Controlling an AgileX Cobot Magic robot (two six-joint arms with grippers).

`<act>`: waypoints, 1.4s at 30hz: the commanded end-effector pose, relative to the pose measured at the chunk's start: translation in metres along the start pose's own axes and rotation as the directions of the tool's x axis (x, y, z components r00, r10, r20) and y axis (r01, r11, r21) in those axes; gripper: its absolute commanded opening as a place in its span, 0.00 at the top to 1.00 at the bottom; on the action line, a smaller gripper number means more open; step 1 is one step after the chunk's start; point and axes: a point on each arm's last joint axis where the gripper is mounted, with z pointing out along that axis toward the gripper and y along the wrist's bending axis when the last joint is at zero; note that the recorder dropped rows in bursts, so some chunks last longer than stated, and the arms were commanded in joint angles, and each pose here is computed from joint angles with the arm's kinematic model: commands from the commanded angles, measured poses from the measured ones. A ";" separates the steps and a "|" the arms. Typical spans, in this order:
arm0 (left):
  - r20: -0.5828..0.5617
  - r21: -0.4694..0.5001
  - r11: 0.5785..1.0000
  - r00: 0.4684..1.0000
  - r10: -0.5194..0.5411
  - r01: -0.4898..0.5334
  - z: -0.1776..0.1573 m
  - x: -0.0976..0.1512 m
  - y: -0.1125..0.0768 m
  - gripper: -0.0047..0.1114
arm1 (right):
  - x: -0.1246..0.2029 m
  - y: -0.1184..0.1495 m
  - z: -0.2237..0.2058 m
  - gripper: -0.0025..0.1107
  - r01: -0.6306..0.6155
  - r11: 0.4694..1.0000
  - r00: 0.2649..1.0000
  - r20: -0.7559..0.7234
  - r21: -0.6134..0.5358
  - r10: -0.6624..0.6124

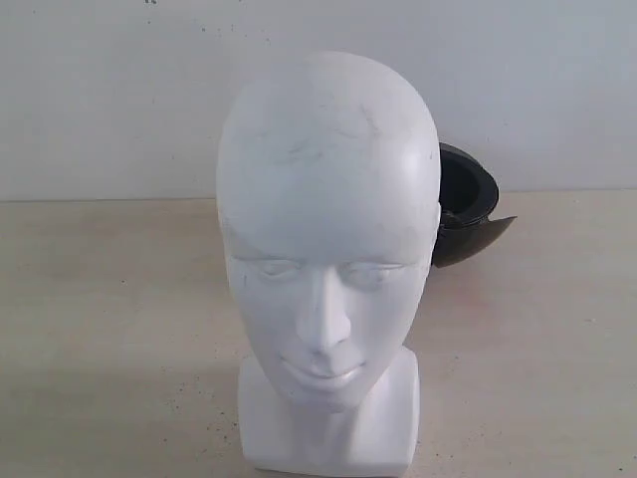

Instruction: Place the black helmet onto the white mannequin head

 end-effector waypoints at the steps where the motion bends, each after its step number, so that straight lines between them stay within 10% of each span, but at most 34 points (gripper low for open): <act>1: -0.002 0.000 1.000 1.000 -0.019 0.019 0.000 0.001 0.000 0.92 | -0.001 0.000 0.000 0.98 0.003 1.000 1.000 0.014 0.002 -0.003; 12: -0.002 0.000 1.000 1.000 -0.019 0.019 0.000 0.001 0.000 0.92 | -0.006 0.000 -0.001 0.98 0.003 1.000 0.998 0.065 0.003 -0.003; 25: -0.002 0.000 1.000 1.000 -0.019 0.019 0.000 0.001 0.000 0.92 | -0.042 -0.001 -0.011 0.98 0.003 1.000 0.889 0.458 0.016 -0.010; 42: -0.002 0.000 1.000 1.000 -0.019 0.019 0.000 0.001 0.000 0.92 | -0.108 -0.001 -0.019 0.98 0.000 1.000 0.924 0.382 0.008 -0.003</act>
